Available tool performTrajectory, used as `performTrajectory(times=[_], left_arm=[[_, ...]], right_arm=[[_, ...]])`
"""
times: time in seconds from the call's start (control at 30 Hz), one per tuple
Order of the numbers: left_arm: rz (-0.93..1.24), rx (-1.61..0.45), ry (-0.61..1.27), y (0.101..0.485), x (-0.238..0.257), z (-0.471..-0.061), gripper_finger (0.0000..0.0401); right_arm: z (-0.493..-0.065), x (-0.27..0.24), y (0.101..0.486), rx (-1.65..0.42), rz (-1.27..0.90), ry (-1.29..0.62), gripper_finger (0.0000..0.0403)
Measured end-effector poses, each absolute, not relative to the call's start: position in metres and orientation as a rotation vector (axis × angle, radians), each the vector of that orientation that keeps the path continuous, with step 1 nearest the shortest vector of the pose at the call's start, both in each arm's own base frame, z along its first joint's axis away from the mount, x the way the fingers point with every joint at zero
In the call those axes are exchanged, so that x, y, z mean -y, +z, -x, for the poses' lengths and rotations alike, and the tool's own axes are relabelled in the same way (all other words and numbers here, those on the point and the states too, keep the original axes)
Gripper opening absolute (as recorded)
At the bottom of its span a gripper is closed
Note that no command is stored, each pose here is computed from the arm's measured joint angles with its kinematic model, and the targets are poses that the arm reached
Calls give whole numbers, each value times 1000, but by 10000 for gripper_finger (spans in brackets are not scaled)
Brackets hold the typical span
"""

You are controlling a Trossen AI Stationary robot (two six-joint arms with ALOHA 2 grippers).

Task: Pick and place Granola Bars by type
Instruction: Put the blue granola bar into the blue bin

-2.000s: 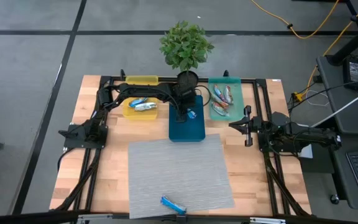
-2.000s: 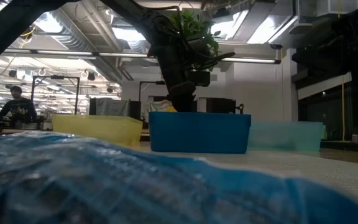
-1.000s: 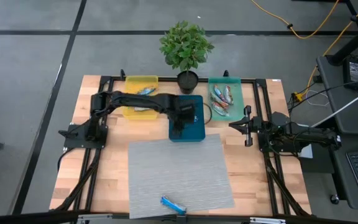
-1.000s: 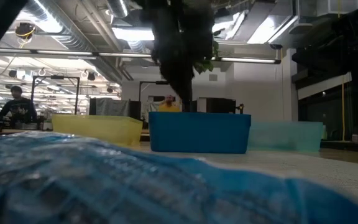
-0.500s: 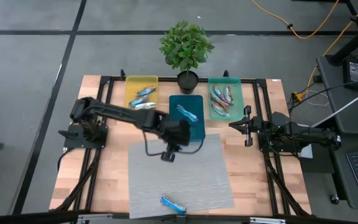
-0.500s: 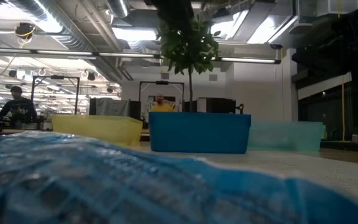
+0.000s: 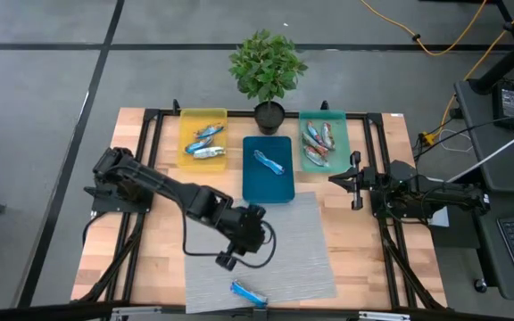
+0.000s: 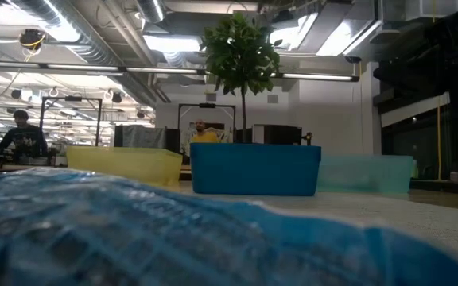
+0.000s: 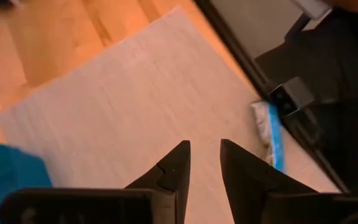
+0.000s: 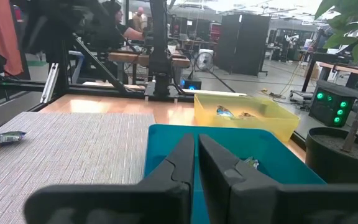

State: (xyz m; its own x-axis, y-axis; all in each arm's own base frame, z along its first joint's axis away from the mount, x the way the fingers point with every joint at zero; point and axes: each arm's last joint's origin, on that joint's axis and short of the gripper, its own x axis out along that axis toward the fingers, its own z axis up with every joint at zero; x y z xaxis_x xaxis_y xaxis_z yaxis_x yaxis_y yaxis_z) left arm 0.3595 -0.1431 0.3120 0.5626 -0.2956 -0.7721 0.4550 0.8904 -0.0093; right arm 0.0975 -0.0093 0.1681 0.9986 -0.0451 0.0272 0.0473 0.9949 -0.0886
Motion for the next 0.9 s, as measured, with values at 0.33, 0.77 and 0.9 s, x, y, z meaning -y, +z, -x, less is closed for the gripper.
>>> performTrajectory(times=[0.33,0.77,0.9], left_arm=[[-228,-838,-368,313,184,-342,87],[-152,-867,-261,299,220,-330,208],[-143,-930,-253,276,233,-334,251]], right_arm=[[-98,9,168,25,89,-46,24],[-98,9,168,25,89,-47,24],[-98,9,168,25,89,-46,24]])
